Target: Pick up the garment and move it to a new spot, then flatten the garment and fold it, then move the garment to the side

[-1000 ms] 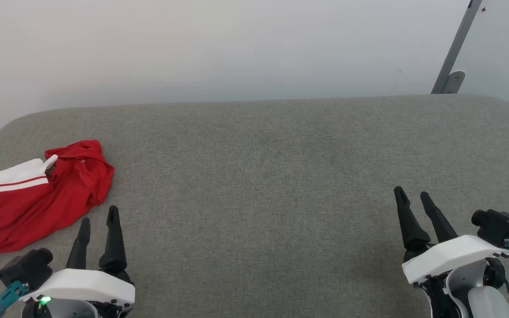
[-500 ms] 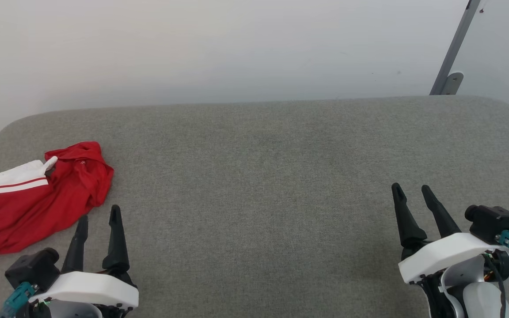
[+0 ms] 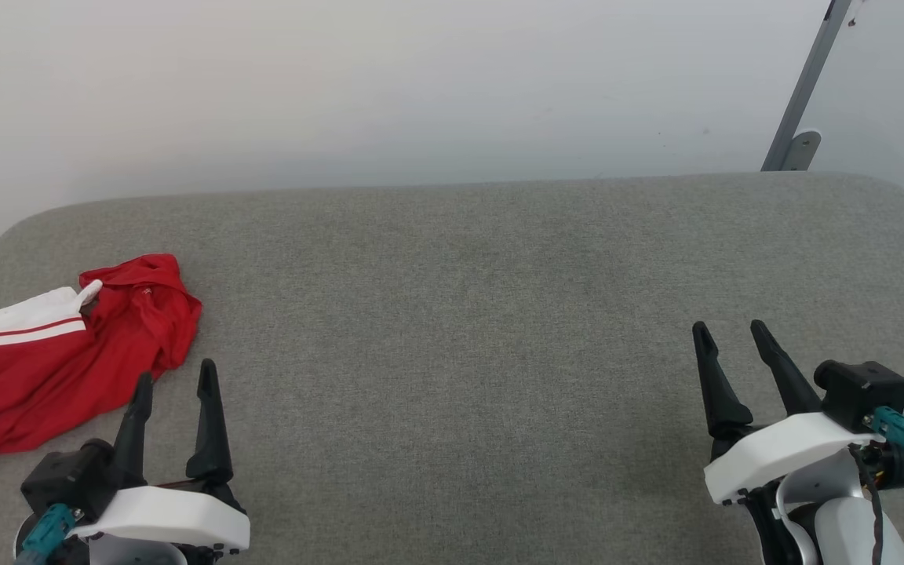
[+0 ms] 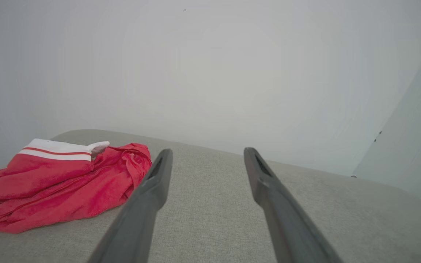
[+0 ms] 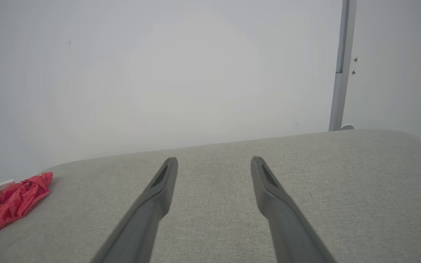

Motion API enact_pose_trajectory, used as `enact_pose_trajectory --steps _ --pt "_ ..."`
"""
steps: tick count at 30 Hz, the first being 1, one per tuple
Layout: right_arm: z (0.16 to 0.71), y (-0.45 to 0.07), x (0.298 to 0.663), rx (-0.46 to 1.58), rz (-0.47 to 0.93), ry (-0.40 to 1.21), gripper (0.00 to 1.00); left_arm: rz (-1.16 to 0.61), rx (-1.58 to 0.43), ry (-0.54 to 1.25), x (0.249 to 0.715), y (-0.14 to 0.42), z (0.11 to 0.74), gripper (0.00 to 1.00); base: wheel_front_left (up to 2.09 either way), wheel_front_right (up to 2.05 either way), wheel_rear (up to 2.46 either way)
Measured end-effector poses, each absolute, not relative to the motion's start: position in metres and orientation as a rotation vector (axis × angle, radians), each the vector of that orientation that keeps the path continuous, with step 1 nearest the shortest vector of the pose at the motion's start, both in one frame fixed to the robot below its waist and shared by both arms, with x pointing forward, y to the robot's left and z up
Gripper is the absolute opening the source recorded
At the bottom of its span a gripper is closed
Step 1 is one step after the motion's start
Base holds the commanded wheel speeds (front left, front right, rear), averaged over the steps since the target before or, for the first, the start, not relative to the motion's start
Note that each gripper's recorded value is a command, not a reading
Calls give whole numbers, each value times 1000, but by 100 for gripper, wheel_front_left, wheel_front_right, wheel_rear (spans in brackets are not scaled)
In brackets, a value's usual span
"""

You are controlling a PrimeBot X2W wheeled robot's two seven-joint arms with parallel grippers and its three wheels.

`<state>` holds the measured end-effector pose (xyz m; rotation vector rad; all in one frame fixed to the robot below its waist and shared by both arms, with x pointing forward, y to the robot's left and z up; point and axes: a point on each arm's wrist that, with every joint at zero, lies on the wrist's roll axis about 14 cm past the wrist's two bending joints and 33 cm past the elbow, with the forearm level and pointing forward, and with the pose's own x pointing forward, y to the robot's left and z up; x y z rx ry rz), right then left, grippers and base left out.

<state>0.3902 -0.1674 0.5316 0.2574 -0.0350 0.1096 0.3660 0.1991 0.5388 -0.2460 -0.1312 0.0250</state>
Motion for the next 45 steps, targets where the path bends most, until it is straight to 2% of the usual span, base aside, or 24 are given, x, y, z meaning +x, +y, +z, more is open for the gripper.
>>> enact_pose_trajectory --steps 24,35,45 --pt "543 -168 390 78 110 -86 100 -12 -88 -178 362 191 545 100 0 0 0" --pt "545 -171 390 67 99 -98 100 -12 -81 -174 362 191 543 100 0 0 0" --pt "546 -133 397 85 206 -93 100 113 -109 -162 350 227 541 100 0 0 0"
